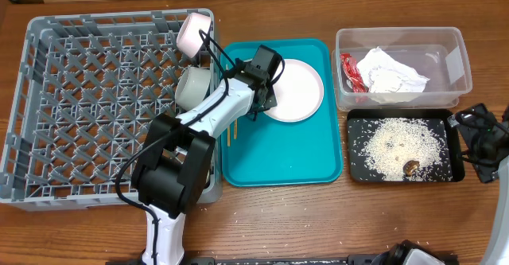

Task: Sort waste into correct bins and load items into the dishwasher
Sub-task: 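Lift the white plate and stand it upright in the rack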

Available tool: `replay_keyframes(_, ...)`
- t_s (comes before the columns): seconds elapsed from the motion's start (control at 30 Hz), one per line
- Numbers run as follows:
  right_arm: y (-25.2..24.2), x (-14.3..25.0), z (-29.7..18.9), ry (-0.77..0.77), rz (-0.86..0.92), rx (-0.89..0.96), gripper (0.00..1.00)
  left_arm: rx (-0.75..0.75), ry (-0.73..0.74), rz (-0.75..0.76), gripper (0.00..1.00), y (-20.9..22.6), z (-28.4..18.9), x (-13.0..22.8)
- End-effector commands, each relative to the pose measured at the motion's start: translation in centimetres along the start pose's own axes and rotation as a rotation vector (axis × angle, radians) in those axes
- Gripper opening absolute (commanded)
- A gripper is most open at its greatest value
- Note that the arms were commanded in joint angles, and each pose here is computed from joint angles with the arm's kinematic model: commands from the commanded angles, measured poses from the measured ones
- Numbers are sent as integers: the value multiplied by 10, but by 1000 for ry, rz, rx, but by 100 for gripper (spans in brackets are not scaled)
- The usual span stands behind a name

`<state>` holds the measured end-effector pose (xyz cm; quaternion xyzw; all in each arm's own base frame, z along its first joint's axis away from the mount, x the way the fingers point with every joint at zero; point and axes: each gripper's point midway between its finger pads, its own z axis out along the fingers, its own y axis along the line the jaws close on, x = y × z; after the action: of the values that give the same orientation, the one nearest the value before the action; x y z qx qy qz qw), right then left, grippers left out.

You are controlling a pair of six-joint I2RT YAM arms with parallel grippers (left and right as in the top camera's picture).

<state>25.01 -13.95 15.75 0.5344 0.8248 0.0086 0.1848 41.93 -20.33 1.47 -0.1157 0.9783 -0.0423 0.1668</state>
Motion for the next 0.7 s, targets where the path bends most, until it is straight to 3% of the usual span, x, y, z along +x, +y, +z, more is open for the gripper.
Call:
replay_keyframes(0.0, 2, -4, -3, -15, -3, -10, 100, -23, -7, -2, 20, 6, 7, 5)
replay_keyframes(0.07, 2, -4, -3, -15, -3, -10, 100, -21, -3, -2, 17, 6, 8, 6)
replay_keyframes(0.13, 2, -4, -3, -15, -3, -10, 100, -21, -3, -3, 4, 7, 8, 6)
replay_keyframes(0.33, 2, -4, -3, -15, -3, -10, 100, 0, -14, 86, 4, 1, 0, 0)
replay_keyframes(0.4, 2, -4, -3, -15, -3, -10, 100, 33, -70, 212, 4, -11, -34, -21)
replay_keyframes(0.67, 2, -4, -3, -15, -3, -10, 100, 49, -411, 460, 4, -16, -197, -92)
